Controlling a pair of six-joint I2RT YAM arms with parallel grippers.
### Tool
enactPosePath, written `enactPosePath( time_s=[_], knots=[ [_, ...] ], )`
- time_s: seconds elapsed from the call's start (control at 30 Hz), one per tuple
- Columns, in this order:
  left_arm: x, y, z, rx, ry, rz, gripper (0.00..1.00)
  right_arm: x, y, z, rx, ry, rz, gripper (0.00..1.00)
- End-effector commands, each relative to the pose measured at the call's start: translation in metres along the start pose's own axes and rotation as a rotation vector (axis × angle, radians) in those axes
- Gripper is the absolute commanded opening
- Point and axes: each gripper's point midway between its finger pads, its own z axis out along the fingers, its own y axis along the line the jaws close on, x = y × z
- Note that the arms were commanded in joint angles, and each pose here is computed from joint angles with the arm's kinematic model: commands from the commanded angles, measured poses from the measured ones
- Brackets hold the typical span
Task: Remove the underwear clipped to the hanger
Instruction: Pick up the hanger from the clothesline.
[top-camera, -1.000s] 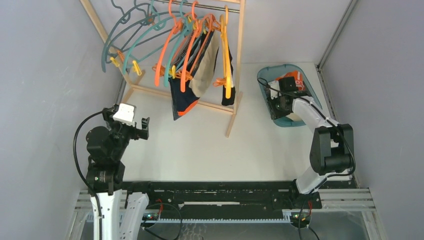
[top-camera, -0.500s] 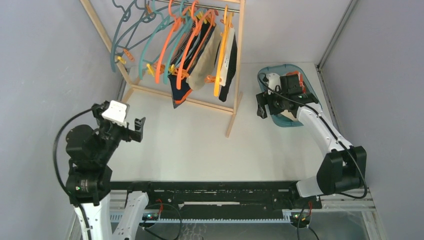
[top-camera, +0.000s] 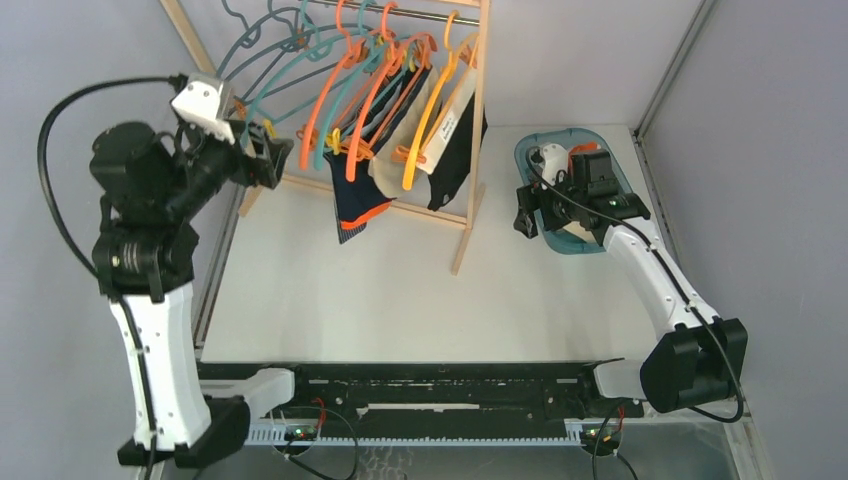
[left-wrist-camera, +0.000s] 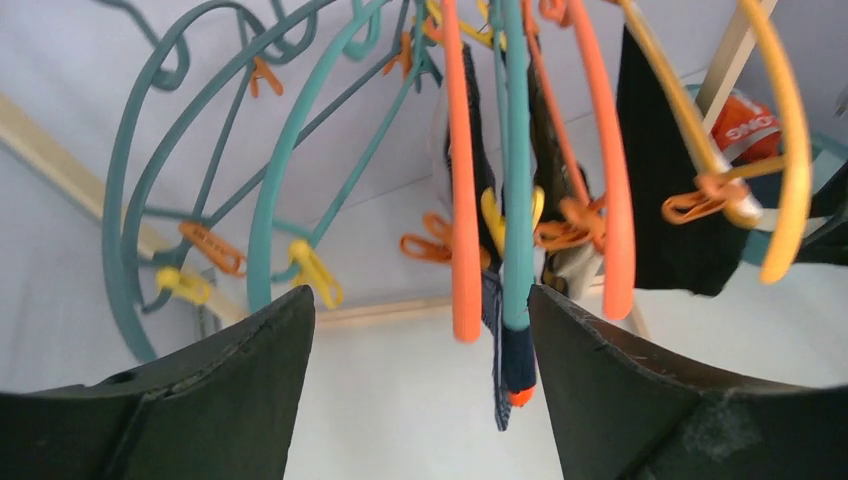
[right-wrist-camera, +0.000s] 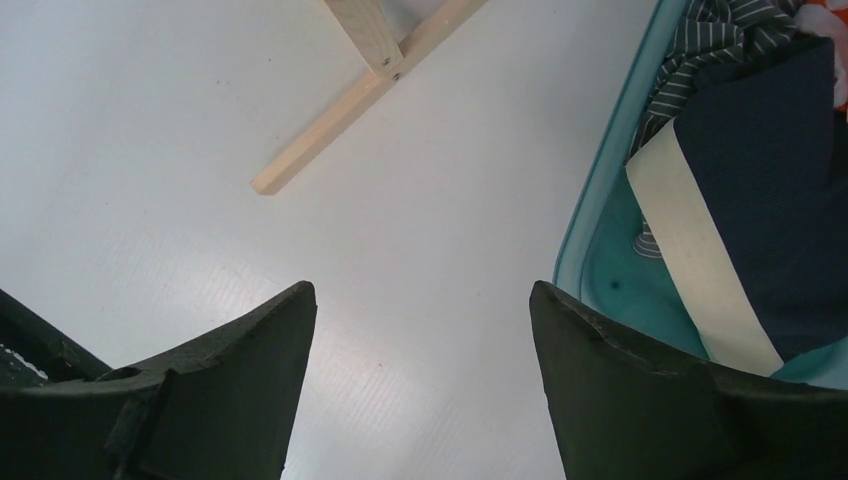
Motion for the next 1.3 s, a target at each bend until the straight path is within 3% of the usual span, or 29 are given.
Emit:
enactPosePath(
  time_s=[0.0, 0.43, 1.07, 1.27],
  knots=[
    [-0.024, -0.004, 0.017, 0.012, -0.018, -0.036, 0.8, -0.007, 0.002, -0.003, -0.006, -0.034, -0.032, 0.78],
    [-0.06, -0.008, 0.079, 0.066, -0.082, -0.088, 0.63, -0.001, 0.001, -0.002, -0.012, -0.021, -0.037, 0.77],
    [-0.039, -0.007, 0.135, 0.054, -0.015, -0.102, 0.48, 0.001, 0.003, -0.001, -0.016, -0.011, -0.049, 0.76],
    [-0.027, -0.008, 0.154, 0.064, 0.014, -0.103, 0.47, 0.001, 0.004, -0.001, -0.019, -0.008, -0.054, 0.76]
  ],
)
